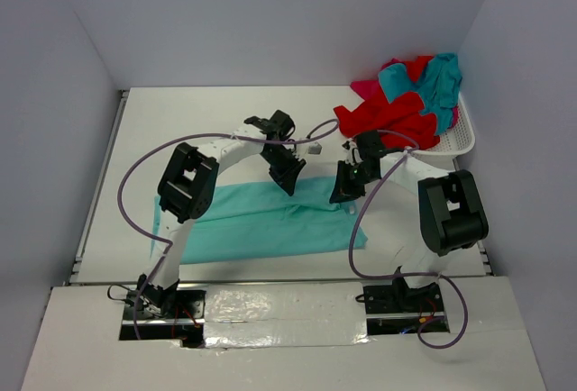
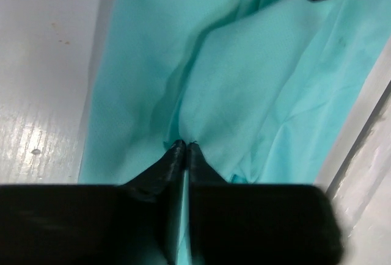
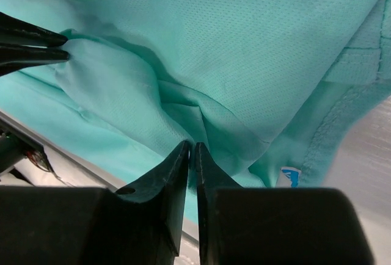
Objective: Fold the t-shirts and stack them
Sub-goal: Fold the other side of the tshirt into a rectangle
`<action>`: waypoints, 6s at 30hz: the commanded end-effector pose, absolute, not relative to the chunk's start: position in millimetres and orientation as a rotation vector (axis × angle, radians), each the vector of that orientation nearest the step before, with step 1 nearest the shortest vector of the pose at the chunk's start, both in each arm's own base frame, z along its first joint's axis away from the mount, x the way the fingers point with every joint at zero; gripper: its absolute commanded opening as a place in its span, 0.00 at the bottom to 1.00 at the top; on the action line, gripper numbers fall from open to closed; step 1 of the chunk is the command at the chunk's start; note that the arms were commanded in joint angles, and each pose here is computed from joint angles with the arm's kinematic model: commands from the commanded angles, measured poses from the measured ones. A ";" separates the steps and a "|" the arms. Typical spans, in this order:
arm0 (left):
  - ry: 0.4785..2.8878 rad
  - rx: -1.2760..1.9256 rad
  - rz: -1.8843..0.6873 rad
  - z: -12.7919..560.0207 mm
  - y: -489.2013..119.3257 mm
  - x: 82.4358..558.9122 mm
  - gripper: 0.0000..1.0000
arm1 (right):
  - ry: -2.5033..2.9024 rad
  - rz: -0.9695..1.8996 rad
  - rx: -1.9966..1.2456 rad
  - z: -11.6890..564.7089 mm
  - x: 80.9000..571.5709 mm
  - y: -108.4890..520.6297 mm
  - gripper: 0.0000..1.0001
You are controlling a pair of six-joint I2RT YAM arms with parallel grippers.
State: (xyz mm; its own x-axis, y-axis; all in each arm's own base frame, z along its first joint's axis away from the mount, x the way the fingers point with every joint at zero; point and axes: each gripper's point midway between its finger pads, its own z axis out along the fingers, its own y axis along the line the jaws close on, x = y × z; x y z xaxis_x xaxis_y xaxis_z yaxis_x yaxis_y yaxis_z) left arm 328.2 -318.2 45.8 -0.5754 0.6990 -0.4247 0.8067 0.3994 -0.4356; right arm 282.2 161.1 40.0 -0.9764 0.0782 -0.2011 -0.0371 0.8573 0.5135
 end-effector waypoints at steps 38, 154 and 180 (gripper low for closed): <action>1.859 2.073 -1.058 70.6 -295.8 218.8 0.38 | 2.635 0.881 -0.109 70.4 329.0 203.7 0.28; 2.016 1.971 -1.137 75.8 -303.6 223.4 0.10 | 2.564 0.982 -0.165 77.4 236.9 189.2 0.00; 2.018 1.871 -1.035 100.7 -307.7 249.1 0.99 | 2.507 0.971 -0.143 102.7 249.7 193.7 0.11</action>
State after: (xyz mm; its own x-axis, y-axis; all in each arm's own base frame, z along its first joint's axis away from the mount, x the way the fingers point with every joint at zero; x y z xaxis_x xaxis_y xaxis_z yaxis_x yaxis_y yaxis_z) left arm 224.0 -287.5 64.5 -0.1434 0.8661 -0.4788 0.8974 -0.0901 -0.4319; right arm 212.9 186.7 94.4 -0.9255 0.0078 -0.3787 -0.2533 0.7305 0.6342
